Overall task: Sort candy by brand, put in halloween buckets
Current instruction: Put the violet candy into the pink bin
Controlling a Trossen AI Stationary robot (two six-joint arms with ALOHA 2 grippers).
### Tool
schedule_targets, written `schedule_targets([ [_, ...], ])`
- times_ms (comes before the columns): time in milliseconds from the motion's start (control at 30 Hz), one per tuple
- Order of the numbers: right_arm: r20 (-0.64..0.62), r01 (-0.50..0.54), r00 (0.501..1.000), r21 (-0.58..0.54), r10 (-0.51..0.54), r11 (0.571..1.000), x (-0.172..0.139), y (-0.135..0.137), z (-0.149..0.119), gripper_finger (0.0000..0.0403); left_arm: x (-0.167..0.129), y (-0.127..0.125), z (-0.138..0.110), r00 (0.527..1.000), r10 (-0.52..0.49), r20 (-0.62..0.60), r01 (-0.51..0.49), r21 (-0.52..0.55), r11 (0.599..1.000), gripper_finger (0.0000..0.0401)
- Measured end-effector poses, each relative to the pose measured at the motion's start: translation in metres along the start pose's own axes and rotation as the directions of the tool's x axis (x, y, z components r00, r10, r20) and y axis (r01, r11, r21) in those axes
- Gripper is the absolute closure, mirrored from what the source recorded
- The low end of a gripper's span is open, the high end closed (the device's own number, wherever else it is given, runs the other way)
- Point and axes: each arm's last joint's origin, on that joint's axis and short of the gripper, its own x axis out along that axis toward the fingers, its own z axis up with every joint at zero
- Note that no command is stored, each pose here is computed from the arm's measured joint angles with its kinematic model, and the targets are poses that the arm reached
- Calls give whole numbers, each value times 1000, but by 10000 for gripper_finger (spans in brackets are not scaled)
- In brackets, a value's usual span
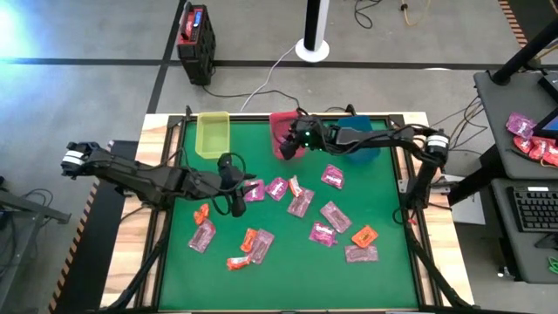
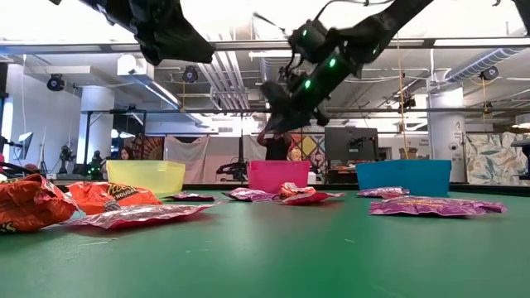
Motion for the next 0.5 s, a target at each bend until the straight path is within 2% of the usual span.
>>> schedule_targets([
  [133,-50,-75,996,-87,71,993,-38,14,4,241,7,-3,-7,999,-8,-51,9,25,1000,285],
  [300,-143,-166,979,-164,143,972,-90,29,-10,243,15,-9,-23,965,-152,-215,172,76,982,285],
  [433,-133,-221,970,-136,203,966,-122,33,-29,240,28,-15,-37,938,-165,-303,215,136,967,285],
  [500,-106,-246,966,-101,236,964,-133,33,-38,237,36,-15,-44,937,-116,-329,177,164,970,285],
])
